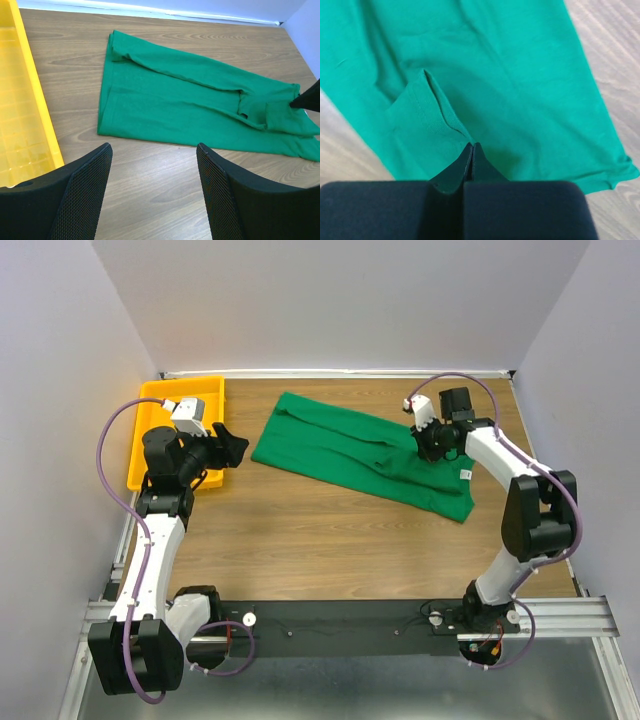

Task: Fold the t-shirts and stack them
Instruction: Fold the tshirt

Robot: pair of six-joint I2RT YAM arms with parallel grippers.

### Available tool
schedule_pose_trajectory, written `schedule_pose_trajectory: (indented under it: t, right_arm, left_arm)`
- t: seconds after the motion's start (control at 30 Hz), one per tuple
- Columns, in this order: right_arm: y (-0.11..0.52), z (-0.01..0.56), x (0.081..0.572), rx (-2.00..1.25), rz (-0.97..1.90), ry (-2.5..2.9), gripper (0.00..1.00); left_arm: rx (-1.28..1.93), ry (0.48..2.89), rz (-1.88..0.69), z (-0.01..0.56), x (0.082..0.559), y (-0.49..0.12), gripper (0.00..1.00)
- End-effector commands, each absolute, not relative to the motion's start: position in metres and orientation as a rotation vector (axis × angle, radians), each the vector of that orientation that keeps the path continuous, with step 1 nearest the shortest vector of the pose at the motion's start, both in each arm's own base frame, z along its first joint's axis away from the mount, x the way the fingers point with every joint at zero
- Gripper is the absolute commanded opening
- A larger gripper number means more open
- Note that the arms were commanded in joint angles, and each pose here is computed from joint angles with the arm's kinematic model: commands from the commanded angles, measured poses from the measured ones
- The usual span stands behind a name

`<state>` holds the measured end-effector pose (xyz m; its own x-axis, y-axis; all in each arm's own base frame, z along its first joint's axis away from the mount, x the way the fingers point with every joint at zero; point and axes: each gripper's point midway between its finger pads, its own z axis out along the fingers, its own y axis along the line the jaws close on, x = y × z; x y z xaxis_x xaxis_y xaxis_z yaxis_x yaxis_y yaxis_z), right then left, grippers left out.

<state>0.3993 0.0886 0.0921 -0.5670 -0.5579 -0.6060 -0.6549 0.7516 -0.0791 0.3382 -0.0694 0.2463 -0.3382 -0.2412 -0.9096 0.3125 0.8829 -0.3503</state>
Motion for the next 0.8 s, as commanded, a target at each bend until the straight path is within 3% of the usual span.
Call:
schedule_pose_trajectory:
  t: [0.0, 0.63, 0.73, 0.77]
  right_arm:
    - [0.077, 0.092, 0.425, -0.848, 0.112, 2.334, 0.01]
    - [0.058, 0.073, 0.477, -0.786, -0.08, 2.344, 0.01]
    - [0.05, 0.067, 0.483, -0.763, -0.139, 2.356, 0.17]
    - [0.045, 0.067, 0.484, -0.745, -0.175, 2.36, 0.36]
  left_arm:
    - [0.09, 1.82, -0.586, 0.248, 0.336, -0.074, 0.76]
    - [0.09, 1.837, -0.594, 0.243, 0.339, -0.075, 0.76]
    - [0.093, 1.838, -0.598, 0.242, 0.339, -0.075, 0.76]
    - [0.09, 1.843, -0.6, 0.241, 0.339, -0.076, 0.76]
